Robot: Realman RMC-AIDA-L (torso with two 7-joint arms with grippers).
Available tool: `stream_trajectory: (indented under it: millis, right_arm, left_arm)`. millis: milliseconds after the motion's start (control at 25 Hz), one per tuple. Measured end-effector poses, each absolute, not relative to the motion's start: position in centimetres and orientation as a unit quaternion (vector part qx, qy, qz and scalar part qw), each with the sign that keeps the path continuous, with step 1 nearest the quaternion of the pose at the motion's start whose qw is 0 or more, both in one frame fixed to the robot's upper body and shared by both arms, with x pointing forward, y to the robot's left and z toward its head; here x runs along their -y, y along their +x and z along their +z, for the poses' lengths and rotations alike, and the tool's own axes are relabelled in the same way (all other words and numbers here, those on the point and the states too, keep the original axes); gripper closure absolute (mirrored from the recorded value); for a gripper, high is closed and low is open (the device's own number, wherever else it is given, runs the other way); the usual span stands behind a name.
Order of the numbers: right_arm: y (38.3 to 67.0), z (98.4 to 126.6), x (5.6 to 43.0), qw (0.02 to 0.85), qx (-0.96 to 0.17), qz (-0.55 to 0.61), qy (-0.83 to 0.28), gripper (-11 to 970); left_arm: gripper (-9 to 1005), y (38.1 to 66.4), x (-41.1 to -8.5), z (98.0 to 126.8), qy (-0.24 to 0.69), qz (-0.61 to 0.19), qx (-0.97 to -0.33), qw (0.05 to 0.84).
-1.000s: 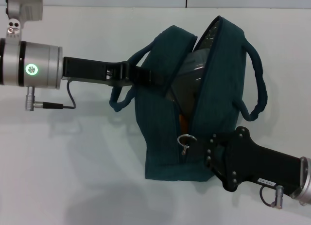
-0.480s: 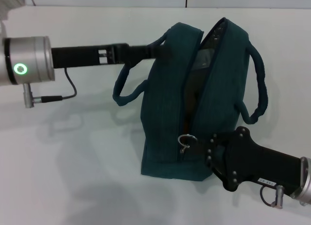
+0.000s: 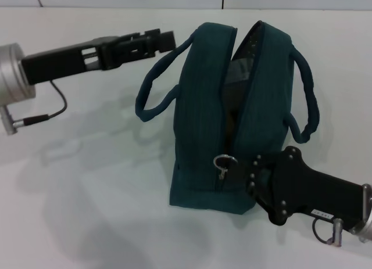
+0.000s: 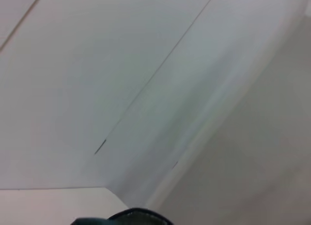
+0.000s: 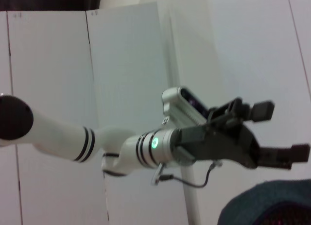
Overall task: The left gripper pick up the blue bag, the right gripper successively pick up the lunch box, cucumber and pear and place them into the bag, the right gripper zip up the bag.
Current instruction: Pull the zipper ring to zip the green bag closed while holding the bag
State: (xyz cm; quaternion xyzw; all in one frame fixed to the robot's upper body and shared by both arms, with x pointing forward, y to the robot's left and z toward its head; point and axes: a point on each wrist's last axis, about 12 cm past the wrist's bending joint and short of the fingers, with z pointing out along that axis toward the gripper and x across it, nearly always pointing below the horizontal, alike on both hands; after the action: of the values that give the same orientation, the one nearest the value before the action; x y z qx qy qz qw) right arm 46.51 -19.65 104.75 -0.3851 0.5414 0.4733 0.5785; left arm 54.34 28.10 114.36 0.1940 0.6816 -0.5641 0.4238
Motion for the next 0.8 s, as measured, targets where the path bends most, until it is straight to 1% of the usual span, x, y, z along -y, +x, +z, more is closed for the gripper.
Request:
stream_trajectory:
  millis: [200,440,800]
  right_arm:
    - [46.7,105.1,19.8,0.59,-0.534,0.474,-0.376,927]
    - [46.9,105.4,19.9,0.601,-0.529,0.474,-0.366,925]
    - [47.7,106.4,19.8,0.624,-0.511,0.475,-0.353,923]
  left_arm:
    - [104,53.0,-28.9,113.7,0.205,-0.559,-0.669,0.445]
    - [104,50.7,-30.0,112.5,0.215,-0.551,-0.66,0.464]
    - [105,46.6,-31.0,108.8,0.24,-0.51,-0.655,0.503]
